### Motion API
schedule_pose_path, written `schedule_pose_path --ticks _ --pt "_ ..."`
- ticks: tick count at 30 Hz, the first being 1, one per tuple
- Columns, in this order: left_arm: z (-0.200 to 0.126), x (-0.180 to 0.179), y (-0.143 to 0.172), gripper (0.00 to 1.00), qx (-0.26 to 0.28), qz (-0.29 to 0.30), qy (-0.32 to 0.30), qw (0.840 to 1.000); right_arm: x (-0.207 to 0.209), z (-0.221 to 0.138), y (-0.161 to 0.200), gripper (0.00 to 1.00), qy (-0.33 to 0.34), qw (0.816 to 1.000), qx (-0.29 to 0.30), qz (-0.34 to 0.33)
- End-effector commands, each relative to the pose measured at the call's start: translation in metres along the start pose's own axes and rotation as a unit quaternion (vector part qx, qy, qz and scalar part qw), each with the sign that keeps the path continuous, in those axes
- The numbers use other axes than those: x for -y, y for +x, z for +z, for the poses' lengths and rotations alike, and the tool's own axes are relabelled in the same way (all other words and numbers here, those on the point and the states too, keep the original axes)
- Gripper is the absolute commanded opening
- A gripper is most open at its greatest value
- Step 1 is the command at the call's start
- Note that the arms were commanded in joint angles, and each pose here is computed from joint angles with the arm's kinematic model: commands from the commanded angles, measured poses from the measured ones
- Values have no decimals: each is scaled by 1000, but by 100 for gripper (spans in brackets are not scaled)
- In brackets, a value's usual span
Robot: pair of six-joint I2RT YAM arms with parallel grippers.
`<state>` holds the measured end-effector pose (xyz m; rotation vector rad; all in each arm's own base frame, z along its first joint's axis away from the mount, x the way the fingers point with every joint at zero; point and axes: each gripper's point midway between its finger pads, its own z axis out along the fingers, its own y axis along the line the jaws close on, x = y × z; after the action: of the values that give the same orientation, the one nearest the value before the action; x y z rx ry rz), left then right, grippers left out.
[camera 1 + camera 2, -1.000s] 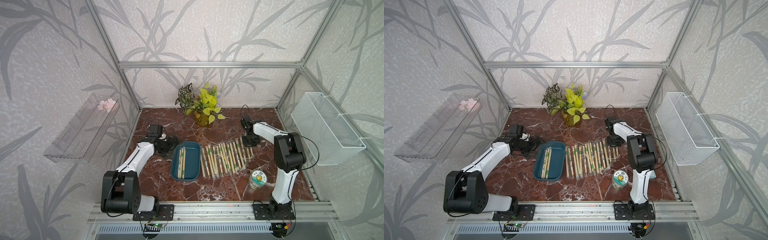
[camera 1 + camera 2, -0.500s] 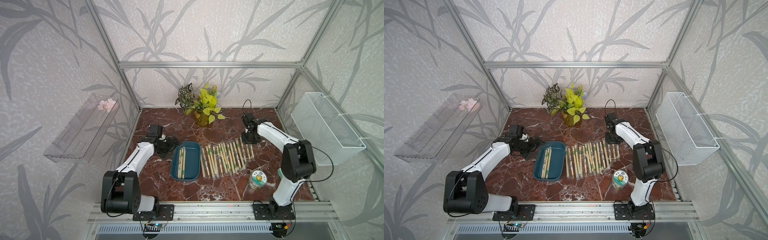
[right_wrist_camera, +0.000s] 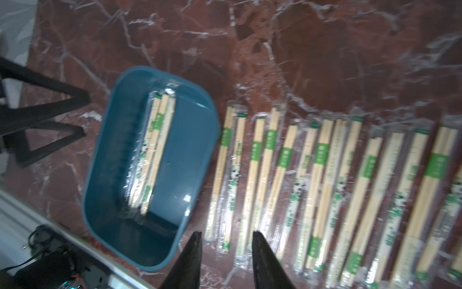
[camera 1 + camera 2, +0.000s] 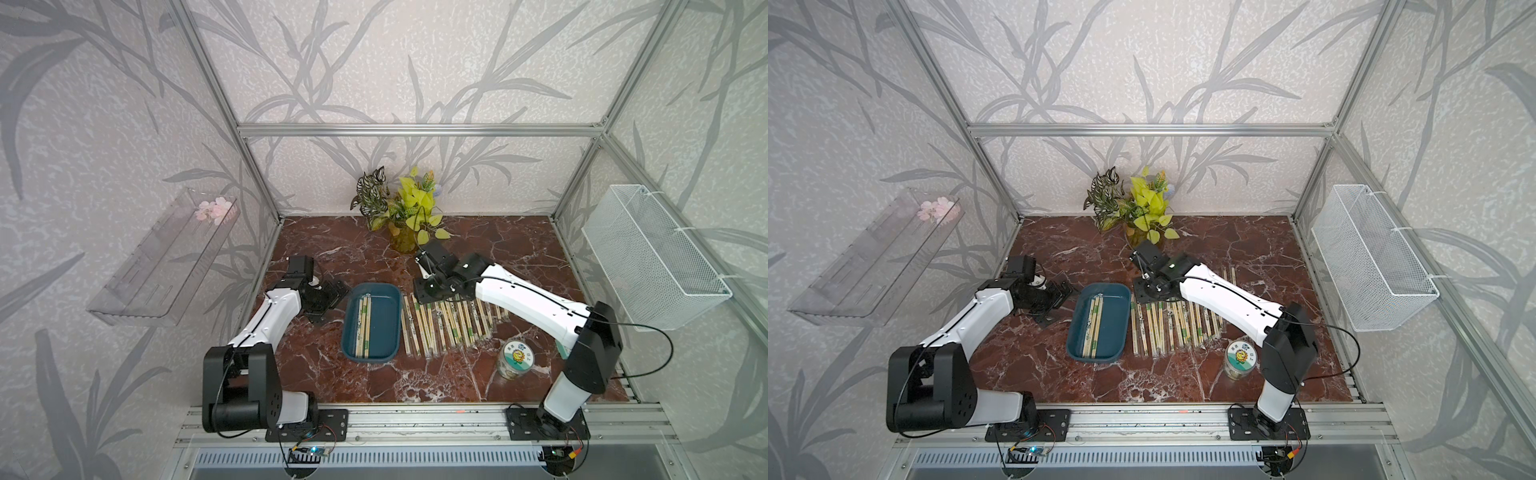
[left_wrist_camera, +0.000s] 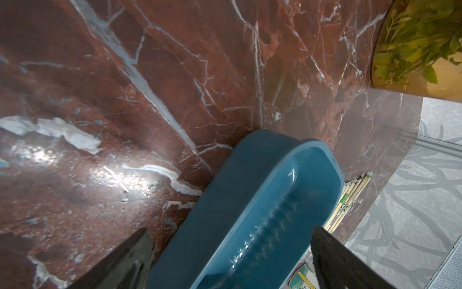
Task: Take the paired disposable chopsticks out of the storage box
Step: Pick up the paired disposable chopsticks from the storage box.
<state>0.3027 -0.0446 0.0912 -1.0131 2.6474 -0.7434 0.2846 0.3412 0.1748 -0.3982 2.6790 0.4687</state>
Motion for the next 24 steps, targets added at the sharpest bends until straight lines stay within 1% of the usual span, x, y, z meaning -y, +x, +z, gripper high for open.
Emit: schedule_pose_path --ticks 1,5,7,10,16,21,24 --pt "0 -12 0 100 -7 -5 -2 1000 -38 25 12 39 -19 999 -25 -8" --pt "-1 -24 -4 100 -7 -22 -7 1000 -68 55 26 42 -16 998 -55 -35" --pt "-2 -27 -4 100 -10 -25 -6 1000 -87 70 40 43 -21 996 -72 -53" --pt "-3 -33 -5 100 -14 -25 -13 1000 -98 88 46 44 -11 994 -81 -66" --pt "-7 -39 -6 100 -14 -32 -11 999 -106 117 56 44 18 991 -110 -80" --pt "-9 -40 -5 100 -13 -36 -4 999 -94 133 62 44 71 986 -122 -93" --pt "-10 -40 -5 100 -12 -36 -1 999 -89 137 63 43 84 984 -123 -95"
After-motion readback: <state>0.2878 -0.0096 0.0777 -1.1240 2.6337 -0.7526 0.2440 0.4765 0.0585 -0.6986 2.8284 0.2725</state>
